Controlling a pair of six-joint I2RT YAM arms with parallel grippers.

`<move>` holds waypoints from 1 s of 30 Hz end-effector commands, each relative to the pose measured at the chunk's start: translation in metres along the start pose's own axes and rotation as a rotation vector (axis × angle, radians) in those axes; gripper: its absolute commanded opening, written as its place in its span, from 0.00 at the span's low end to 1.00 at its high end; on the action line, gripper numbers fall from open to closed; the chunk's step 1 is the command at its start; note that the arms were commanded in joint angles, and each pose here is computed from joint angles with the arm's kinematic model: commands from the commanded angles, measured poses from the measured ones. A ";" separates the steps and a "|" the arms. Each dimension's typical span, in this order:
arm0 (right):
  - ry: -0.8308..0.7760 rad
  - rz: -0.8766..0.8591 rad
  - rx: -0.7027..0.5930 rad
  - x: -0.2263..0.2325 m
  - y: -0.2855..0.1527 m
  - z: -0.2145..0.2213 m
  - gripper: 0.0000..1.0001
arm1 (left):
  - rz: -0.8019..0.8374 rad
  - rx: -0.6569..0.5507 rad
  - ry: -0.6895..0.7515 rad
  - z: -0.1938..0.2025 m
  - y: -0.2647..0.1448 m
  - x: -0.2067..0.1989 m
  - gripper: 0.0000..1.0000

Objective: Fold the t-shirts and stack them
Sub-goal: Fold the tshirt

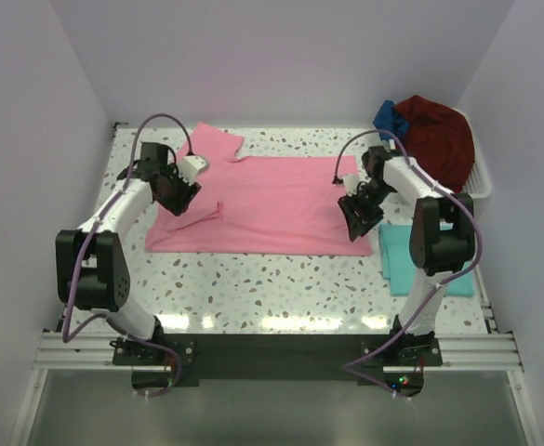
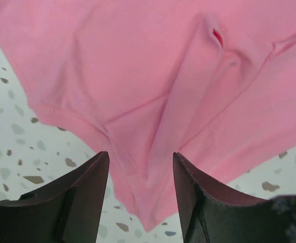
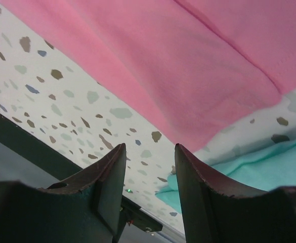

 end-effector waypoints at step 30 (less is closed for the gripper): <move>-0.454 -0.362 -0.683 0.276 0.098 -0.237 0.56 | 0.248 0.079 -0.243 0.077 0.019 0.001 0.45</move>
Point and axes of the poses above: each gripper's point midway between its finger pads, its own y axis out along the fingers, its own x axis along the line the jaws close on, z = x × y, the point moved 8 cm from there along -y, back along the fingers, and after that the axes turned 8 degrees about y, right-handed, at the moved point
